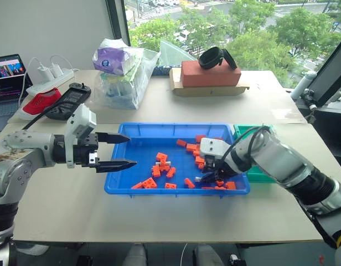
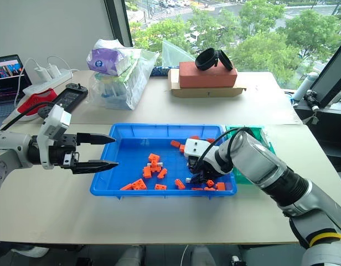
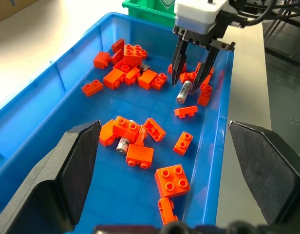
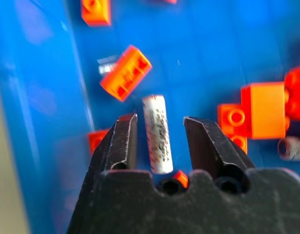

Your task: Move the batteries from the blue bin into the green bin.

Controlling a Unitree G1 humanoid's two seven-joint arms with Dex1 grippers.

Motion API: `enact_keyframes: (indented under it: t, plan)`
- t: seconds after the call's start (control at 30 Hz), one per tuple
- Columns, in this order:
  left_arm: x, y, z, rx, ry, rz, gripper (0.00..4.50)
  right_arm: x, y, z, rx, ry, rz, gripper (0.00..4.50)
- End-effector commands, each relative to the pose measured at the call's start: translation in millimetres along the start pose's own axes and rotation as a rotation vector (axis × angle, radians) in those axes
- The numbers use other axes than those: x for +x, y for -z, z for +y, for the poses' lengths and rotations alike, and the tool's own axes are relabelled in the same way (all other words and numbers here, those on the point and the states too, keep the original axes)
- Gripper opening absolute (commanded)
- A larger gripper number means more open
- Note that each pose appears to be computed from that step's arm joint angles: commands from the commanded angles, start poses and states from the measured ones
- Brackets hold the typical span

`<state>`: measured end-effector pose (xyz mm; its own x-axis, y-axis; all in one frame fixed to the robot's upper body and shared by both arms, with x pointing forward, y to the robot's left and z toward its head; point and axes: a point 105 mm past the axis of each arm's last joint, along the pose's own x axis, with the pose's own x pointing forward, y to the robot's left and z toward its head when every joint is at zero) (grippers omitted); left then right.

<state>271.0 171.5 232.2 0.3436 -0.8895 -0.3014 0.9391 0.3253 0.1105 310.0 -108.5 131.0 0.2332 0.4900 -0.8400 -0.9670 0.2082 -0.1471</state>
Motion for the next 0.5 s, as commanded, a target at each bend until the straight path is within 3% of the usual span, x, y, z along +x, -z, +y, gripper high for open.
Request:
enact_keyframes:
  t: [0.03, 0.23, 0.33, 0.43, 0.5]
  plan:
    - [2.1, -8.2, -2.7, 0.041, 0.007, -0.003, 4.50, -2.9, -5.7, -3.4, -0.033, 0.030, -0.016, 2.01]
    - [3.5, -10.3, -1.8, 0.048, 0.010, -0.004, 4.50, 5.6, 1.9, -2.5, -0.018, 0.025, 0.008, 2.01]
    - [4.5, -11.4, -1.2, 0.052, 0.012, -0.006, 4.50, 6.7, 4.0, -2.8, -0.016, 0.027, 0.014, 1.40]
    - [6.0, -13.4, -1.3, 0.056, 0.018, -0.008, 4.50, 2.7, -0.8, -4.0, -0.020, 0.042, -0.006, 0.32]
    - [7.4, -14.8, -1.9, 0.058, 0.026, -0.011, 4.50, -6.6, -10.3, -5.8, -0.025, 0.057, -0.044, 0.27]
